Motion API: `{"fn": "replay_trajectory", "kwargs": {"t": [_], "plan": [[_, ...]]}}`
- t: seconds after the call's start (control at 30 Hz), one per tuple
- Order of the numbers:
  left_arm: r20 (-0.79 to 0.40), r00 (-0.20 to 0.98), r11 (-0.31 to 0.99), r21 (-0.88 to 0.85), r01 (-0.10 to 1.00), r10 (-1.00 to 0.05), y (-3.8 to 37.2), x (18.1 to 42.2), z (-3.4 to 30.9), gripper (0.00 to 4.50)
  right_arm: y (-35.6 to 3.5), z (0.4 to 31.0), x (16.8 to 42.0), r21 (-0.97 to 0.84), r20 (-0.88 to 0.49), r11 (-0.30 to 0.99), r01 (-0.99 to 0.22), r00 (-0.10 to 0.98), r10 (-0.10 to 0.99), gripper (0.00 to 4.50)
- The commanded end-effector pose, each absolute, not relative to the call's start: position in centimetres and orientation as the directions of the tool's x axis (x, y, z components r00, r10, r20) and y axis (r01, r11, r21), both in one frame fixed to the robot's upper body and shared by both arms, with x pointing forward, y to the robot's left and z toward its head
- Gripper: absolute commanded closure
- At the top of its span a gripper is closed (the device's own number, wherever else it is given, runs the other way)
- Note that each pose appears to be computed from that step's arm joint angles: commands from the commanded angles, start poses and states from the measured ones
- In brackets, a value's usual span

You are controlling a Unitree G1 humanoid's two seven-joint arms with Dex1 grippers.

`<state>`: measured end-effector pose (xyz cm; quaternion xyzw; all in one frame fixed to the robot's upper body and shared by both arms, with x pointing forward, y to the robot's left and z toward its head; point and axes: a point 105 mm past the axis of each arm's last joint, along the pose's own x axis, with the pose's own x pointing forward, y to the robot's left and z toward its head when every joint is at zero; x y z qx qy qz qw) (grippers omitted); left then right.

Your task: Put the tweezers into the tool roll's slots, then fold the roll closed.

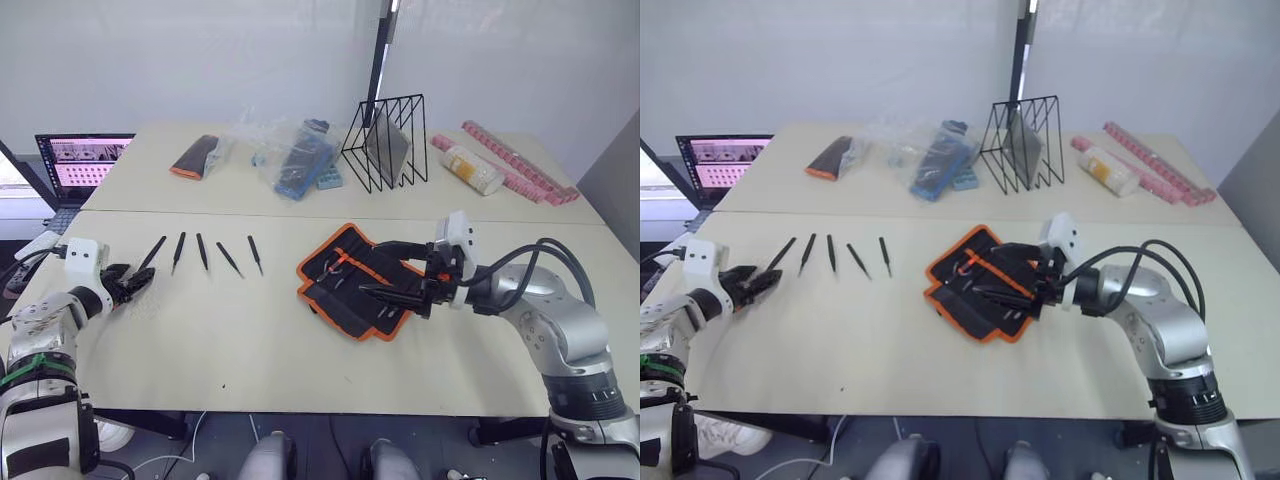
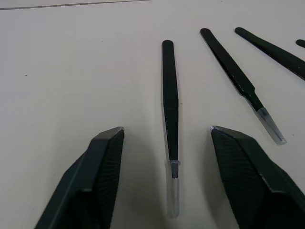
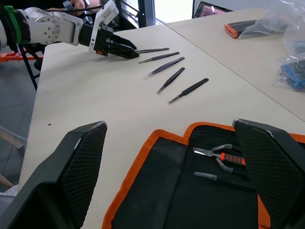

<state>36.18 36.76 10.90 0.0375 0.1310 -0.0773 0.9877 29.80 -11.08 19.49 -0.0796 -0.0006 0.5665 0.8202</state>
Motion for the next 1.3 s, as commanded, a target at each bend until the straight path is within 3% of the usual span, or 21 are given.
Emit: {"fn": "replay_trajectory", "kwargs": {"t": [0.03,0.2,0.4,0.53,0.6,0.73,0.83,1.03,1.1,1.17,1.3], "plan": [[-0.302,0.939,0.98,0.059,0.192,-0.165,36.5,36.2,10.3,2.85,-11.0,20.4,29.4,-0.157,-0.062,0.338,-0.928,0.351,0.934,0.0],[-0.282,0.946,0.981,0.07,0.183,-0.157,36.7,36.3,10.7,4.45,-10.0,20.4,29.2,-0.157,-0.055,0.316,-0.936,0.328,0.943,0.0],[-0.196,0.974,0.988,0.077,0.135,-0.118,38.0,36.3,13.3,4.48,-10.0,20.4,29.8,-0.161,-0.064,0.326,-0.932,0.34,0.938,0.0],[-0.123,0.98,0.979,0.11,0.173,-0.159,37.7,36.4,16.3,4.48,-11.0,20.2,31.0,-0.129,-0.076,0.413,-0.902,0.424,0.902,0.0],[-0.072,0.967,0.963,0.106,0.249,-0.243,36.0,36.5,18.2,4.48,-11.5,20.2,31.5,-0.145,-0.079,0.453,-0.88,0.467,0.881,0.0],[-0.058,0.856,0.852,0.082,0.517,-0.514,29.2,35.6,20.6,4.48,-12.6,19.8,32.6,-0.115,-0.046,0.534,-0.838,0.541,0.839,0.0],[-0.05,0.782,0.782,0.026,0.623,-0.621,25.3,34.5,21.7,4.48,-13.5,18.6,33.2,-0.113,-0.069,0.563,-0.819,0.571,0.818,0.0],[-0.093,0.649,0.651,0.014,0.759,-0.755,18.6,32.9,22.8,4.5,-15.2,16.3,34.1,-0.122,-0.097,0.622,-0.774,0.633,0.768,1.89],[-0.147,0.639,0.643,0.025,0.765,-0.755,17.2,32.8,22.3,4.5,-15.8,15.4,34.2,-0.131,-0.112,0.627,-0.768,0.639,0.761,2.57],[-0.241,0.679,0.667,0.142,0.731,-0.693,16.3,33.2,20.9,4.5,-15.9,14.9,34.2,-0.123,-0.113,0.629,-0.767,0.641,0.759,3.24],[-0.312,0.619,0.626,0.088,0.775,-0.721,12.9,32.7,19.5,4.5,-16.3,13.3,34.2,-0.089,-0.131,0.636,-0.766,0.642,0.755,4.45]]}}
